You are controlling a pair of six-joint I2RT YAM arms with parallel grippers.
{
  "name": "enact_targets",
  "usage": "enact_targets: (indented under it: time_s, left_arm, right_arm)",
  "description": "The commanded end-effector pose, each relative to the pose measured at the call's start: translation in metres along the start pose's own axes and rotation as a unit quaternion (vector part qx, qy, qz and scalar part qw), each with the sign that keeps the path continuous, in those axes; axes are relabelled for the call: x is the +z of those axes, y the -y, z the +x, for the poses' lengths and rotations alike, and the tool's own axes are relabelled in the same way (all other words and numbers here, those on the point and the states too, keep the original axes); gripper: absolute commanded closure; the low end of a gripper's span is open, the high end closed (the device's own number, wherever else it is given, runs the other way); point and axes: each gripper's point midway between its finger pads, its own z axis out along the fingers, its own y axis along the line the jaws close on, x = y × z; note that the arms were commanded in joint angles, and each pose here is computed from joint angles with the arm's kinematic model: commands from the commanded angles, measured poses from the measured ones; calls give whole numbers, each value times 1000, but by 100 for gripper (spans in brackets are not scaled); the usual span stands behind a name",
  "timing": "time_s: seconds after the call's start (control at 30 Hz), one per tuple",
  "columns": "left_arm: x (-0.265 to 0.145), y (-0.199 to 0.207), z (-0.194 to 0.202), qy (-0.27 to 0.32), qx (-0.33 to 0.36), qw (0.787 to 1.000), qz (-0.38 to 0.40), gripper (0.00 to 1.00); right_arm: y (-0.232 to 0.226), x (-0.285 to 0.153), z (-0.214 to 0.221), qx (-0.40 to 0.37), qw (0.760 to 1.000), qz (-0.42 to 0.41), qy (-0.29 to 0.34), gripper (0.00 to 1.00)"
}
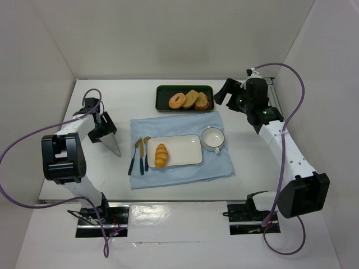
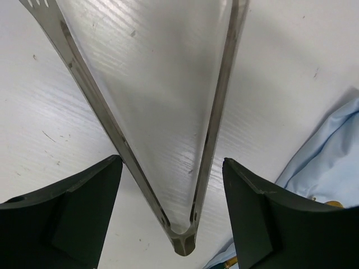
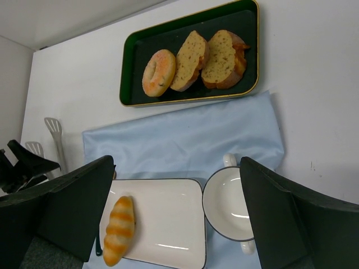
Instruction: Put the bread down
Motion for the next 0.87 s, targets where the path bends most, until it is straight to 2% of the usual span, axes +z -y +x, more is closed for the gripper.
enact_targets:
  time_s: [0.0, 0.2, 0.37, 0.47, 0.5, 0.53, 0.57, 0.67, 0.77, 0.83]
  left_arm:
    - [-18, 8, -16, 20, 5, 1000, 23, 15]
    - [-37, 23, -25, 34, 4, 997, 66, 15]
    - [-116, 68, -47, 133, 51, 973, 180, 15]
    - [-168, 90, -54, 183, 70, 952, 236, 10]
    - [-185, 100, -52, 190, 81, 943, 260, 8]
    - [-195, 102, -50, 195, 84, 938, 275, 0]
    - [-211, 109, -50, 205, 92, 929, 294, 0]
    - [-233, 117, -29, 198, 107, 924, 310, 0]
    - [-243, 120, 1, 184, 103, 919, 334, 0]
    - [-244, 121, 20, 171, 103, 918, 342, 0]
  right_arm:
    - [-7, -10, -15, -5, 999, -16, 29, 0]
    - [-9, -14, -17, -6, 999, -19, 34, 0]
    - [-4, -14, -14, -9, 1000, -9, 27, 0]
    - [6, -10, -3, -7, 1000, 10, 12, 0]
    - [8, -10, -4, -13, 1000, 15, 15, 0]
    - [13, -5, 10, -14, 1000, 26, -6, 0]
    - [16, -3, 16, -13, 999, 32, -18, 0]
    - [25, 7, 46, -15, 995, 57, -77, 0]
    - [18, 4, 62, -23, 994, 57, -92, 0]
    - [11, -4, 55, -23, 996, 48, -67, 0]
